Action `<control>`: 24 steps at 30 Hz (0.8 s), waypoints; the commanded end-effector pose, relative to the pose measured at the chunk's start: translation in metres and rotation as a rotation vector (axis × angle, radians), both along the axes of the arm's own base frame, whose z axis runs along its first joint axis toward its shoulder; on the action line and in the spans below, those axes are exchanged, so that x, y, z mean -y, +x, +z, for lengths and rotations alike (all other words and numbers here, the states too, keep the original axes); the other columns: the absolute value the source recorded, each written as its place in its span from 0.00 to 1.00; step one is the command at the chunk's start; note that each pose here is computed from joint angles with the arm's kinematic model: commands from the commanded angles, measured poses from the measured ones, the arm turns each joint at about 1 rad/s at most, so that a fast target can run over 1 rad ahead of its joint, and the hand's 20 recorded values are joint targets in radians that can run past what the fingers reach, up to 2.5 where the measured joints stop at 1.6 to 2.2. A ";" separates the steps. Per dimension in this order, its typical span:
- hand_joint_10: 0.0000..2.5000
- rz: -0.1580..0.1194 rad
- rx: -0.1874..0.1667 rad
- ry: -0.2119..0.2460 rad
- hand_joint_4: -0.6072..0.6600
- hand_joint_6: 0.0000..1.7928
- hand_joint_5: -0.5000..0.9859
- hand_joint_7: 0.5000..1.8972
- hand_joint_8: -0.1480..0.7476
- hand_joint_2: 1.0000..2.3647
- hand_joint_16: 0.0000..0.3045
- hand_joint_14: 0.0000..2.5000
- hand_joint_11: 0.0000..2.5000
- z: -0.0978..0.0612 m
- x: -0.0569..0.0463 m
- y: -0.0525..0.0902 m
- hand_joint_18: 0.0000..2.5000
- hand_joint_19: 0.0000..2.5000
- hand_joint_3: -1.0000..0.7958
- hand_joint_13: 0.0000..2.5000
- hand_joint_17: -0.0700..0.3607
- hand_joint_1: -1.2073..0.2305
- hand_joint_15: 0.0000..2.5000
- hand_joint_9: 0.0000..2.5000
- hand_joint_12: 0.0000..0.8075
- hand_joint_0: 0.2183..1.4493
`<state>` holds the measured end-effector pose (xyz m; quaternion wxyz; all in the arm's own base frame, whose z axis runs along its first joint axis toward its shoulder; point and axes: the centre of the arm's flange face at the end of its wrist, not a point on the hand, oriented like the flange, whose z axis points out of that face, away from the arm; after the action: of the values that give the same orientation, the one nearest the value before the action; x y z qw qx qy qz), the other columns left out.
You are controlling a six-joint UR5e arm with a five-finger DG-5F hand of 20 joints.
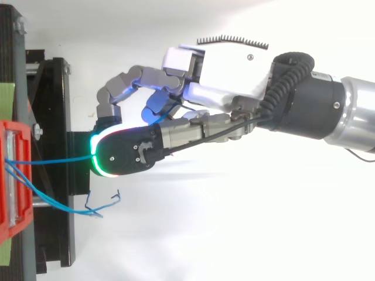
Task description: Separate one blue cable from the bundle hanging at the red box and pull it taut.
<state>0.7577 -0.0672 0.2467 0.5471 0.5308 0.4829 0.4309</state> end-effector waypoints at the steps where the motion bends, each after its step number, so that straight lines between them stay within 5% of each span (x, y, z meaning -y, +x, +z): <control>1: 0.59 0.000 0.000 -0.001 0.60 0.45 0.21 0.44 0.52 0.01 0.17 0.75 0.65 0.000 0.000 0.000 0.45 0.45 0.45 0.40 0.43 0.40 0.60 0.41 0.49 0.32; 24: 0.60 0.010 0.001 0.001 0.59 0.48 0.20 0.43 0.51 0.01 0.17 0.70 0.65 0.000 -0.005 0.001 0.45 0.46 0.34 0.39 0.43 0.27 0.63 0.39 0.50 0.38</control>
<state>0.7582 -0.0624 0.2468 0.5450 0.5286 0.4850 0.4339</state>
